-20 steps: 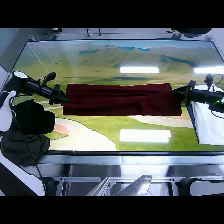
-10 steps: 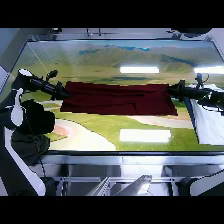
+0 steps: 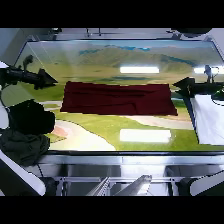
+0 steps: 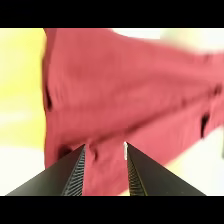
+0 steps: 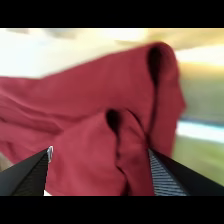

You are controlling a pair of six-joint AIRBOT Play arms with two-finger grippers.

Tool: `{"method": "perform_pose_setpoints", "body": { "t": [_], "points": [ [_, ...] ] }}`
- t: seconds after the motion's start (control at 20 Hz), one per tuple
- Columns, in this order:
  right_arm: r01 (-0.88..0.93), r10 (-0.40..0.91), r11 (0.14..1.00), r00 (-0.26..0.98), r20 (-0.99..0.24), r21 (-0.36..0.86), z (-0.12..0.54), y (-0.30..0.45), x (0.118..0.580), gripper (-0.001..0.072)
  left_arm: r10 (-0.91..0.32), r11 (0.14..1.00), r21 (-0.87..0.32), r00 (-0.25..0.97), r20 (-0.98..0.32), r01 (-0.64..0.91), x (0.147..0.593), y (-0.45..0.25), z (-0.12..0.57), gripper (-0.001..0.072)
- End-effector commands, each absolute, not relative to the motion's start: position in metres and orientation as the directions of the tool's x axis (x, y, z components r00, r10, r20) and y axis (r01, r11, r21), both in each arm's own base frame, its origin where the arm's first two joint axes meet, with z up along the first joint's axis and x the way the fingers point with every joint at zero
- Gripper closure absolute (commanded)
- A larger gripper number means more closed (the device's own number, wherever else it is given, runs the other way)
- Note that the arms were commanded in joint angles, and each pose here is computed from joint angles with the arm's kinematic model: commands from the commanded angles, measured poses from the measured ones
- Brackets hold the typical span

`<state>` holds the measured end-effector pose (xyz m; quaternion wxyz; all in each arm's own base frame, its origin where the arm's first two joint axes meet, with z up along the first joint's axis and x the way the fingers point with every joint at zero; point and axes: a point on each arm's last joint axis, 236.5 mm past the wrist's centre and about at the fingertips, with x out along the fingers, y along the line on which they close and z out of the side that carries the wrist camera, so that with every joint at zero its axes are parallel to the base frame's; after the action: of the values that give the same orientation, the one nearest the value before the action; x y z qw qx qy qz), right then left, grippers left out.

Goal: Fold the shirts.

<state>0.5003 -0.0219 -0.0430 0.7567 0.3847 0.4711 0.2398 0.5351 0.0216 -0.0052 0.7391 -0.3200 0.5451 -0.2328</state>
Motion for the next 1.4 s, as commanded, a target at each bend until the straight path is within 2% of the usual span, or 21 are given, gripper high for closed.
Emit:
{"method": "perform_pose_setpoints", "body": {
  "t": [0.0,0.05,0.15,0.6,1.05,1.35],
  "points": [
    [0.001,0.676,0.685,0.373,-0.636,0.728,-0.066,-0.028,0.491,0.0002,-0.667,0.666,-0.745,0.475,-0.574,0.035,0.561,0.032,0.049,0.0432],
    [-0.007,0.657,0.713,0.354,-0.666,0.701,-0.075,-0.024,0.49,0.0002,-0.683,0.656,-0.753,0.468,-0.562,0.053,0.559,0.024,0.057,0.0435],
    [-0.026,0.649,0.733,0.324,-0.688,0.68,-0.086,-0.008,0.492,0.0002,-0.709,0.648,-0.758,0.424,-0.563,0.077,0.552,0.008,0.059,0.0707],
    [0.001,0.671,0.718,0.264,-0.693,0.696,-0.104,0.025,0.49,0.0006,-0.764,0.625,-0.77,0.302,-0.571,0.127,0.534,-0.036,0.056,0.0707],
    [0.077,0.651,0.703,0.33,-0.684,0.707,-0.091,-0.041,0.482,0.0007,-0.798,0.602,-0.775,0.19,-0.572,0.192,0.52,-0.09,0.055,0.0707],
    [0.051,0.716,0.675,0.193,-0.671,0.736,-0.116,0.017,0.471,0.0016,-0.81,0.585,-0.772,0.131,-0.572,0.248,0.514,-0.131,0.05,0.0707]
  ]
}}
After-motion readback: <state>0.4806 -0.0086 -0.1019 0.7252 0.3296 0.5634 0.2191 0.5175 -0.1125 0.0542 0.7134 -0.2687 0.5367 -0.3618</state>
